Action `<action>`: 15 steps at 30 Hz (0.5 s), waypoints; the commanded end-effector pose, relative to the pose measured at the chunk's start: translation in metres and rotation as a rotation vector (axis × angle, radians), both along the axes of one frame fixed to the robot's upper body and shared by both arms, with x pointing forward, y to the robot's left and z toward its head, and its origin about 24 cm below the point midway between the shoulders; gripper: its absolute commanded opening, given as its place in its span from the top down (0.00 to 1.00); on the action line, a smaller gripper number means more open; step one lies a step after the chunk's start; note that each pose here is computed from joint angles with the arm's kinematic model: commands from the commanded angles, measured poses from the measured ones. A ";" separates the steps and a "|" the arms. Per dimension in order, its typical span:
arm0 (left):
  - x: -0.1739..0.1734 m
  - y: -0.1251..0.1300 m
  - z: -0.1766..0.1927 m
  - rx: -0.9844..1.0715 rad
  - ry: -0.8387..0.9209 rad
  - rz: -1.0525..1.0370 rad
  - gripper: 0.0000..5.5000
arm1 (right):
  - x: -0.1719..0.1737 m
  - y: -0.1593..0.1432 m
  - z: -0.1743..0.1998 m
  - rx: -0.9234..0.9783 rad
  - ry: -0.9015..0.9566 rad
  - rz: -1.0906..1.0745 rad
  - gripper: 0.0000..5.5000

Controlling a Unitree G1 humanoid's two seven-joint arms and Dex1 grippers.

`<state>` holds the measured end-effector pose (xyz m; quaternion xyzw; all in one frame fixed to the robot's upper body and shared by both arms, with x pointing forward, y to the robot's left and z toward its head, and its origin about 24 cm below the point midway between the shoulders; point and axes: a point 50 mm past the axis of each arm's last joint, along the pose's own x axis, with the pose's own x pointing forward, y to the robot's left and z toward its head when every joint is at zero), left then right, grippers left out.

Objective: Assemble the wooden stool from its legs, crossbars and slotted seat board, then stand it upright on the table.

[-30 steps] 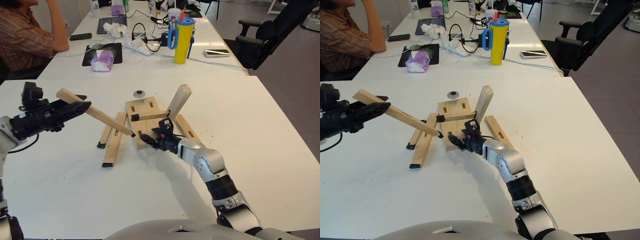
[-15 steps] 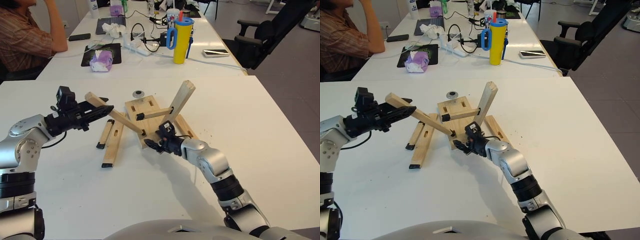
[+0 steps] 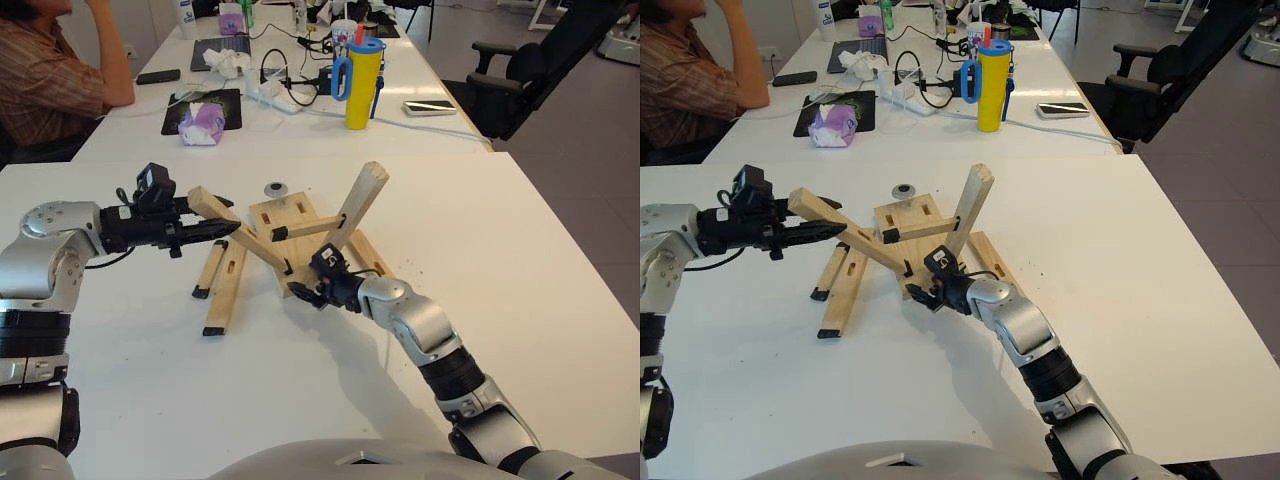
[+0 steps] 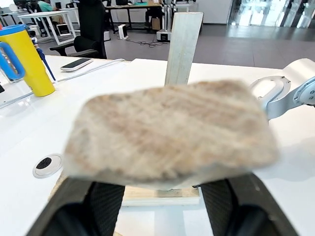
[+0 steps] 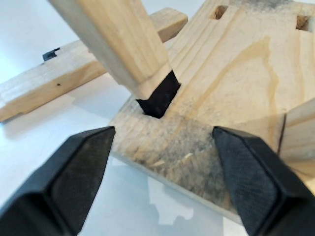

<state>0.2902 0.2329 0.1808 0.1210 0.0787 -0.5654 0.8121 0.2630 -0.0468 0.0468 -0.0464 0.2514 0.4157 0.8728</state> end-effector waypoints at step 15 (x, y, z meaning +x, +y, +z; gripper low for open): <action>-0.003 -0.035 -0.106 -0.122 0.291 0.026 0.63 | -0.026 -0.002 -0.049 -0.073 0.260 0.048 0.33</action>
